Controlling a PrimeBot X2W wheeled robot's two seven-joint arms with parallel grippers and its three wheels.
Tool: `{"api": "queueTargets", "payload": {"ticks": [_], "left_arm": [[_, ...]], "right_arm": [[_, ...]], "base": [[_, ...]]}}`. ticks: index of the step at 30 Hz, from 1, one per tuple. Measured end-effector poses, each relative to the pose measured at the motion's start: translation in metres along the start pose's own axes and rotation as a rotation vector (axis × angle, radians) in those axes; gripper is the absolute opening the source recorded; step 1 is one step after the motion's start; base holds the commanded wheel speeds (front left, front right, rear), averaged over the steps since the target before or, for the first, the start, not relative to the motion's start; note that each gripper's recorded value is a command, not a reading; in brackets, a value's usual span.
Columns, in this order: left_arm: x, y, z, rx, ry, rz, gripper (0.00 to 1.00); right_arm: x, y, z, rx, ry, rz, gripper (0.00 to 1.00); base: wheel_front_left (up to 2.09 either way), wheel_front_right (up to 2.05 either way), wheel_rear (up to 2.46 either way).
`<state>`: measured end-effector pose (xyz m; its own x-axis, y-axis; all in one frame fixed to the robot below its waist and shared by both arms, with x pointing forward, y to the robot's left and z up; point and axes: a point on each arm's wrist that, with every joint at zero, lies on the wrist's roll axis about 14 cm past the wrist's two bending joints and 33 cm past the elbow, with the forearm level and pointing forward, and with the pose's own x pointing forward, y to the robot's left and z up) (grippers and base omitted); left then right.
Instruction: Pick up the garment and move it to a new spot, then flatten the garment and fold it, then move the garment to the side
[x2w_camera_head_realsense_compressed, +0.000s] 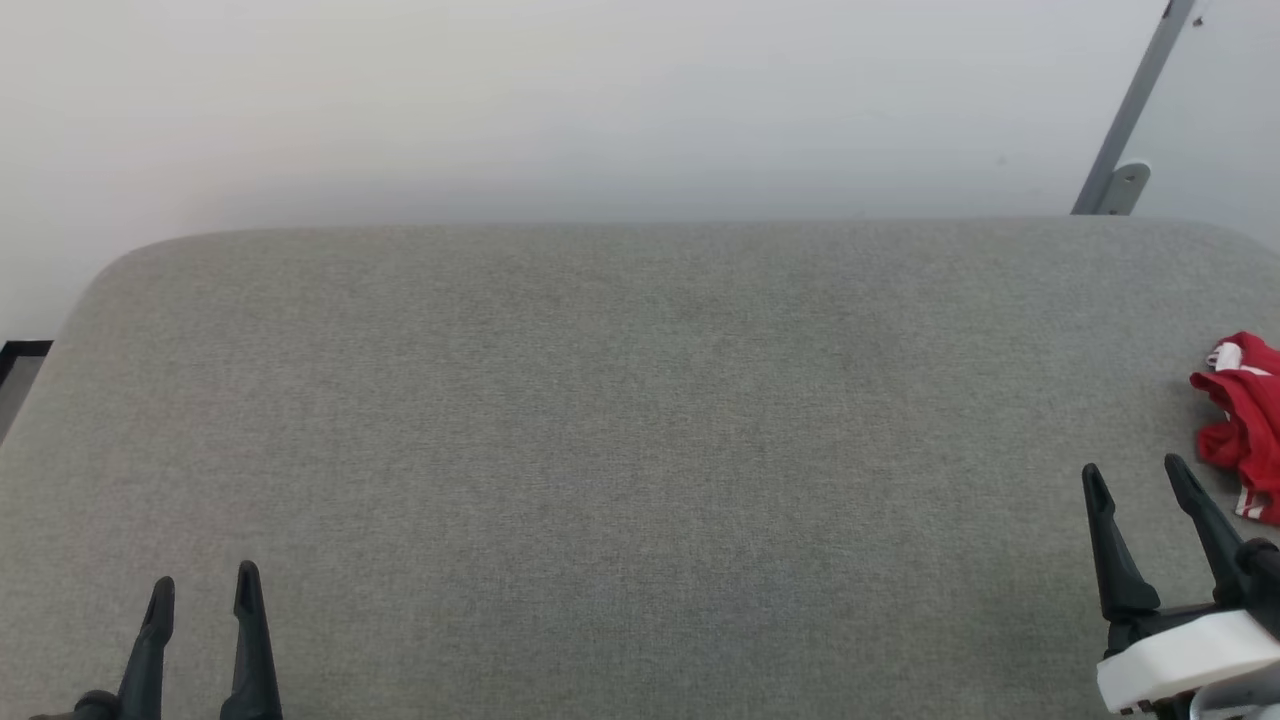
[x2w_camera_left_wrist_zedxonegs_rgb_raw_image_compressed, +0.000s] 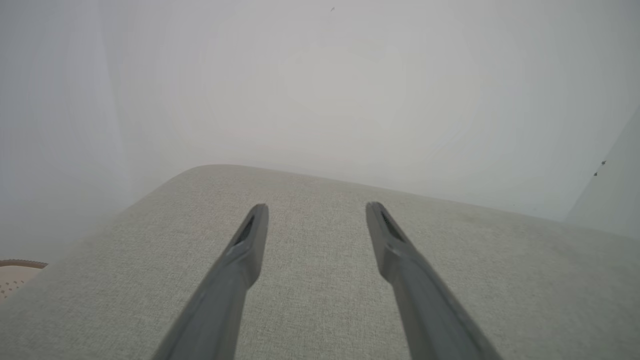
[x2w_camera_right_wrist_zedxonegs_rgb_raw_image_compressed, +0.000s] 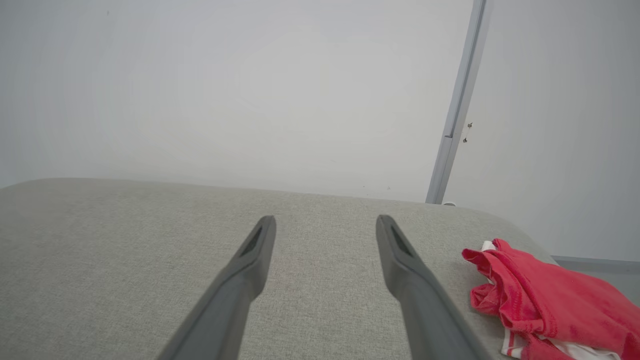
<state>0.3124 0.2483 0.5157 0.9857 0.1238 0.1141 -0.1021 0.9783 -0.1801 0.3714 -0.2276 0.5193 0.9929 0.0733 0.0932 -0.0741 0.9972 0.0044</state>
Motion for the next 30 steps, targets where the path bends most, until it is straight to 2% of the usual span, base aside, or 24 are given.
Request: {"api": "queueTargets", "payload": {"ticks": [30], "left_arm": [[-0.013, -0.003, 0.0, -0.029, -0.003, -0.003, 1.0]], "right_arm": [[-0.018, 0.016, -0.012, 0.09, 0.019, -0.018, 1.0]], "base": [[0.0, 0.0, 0.0]]}}
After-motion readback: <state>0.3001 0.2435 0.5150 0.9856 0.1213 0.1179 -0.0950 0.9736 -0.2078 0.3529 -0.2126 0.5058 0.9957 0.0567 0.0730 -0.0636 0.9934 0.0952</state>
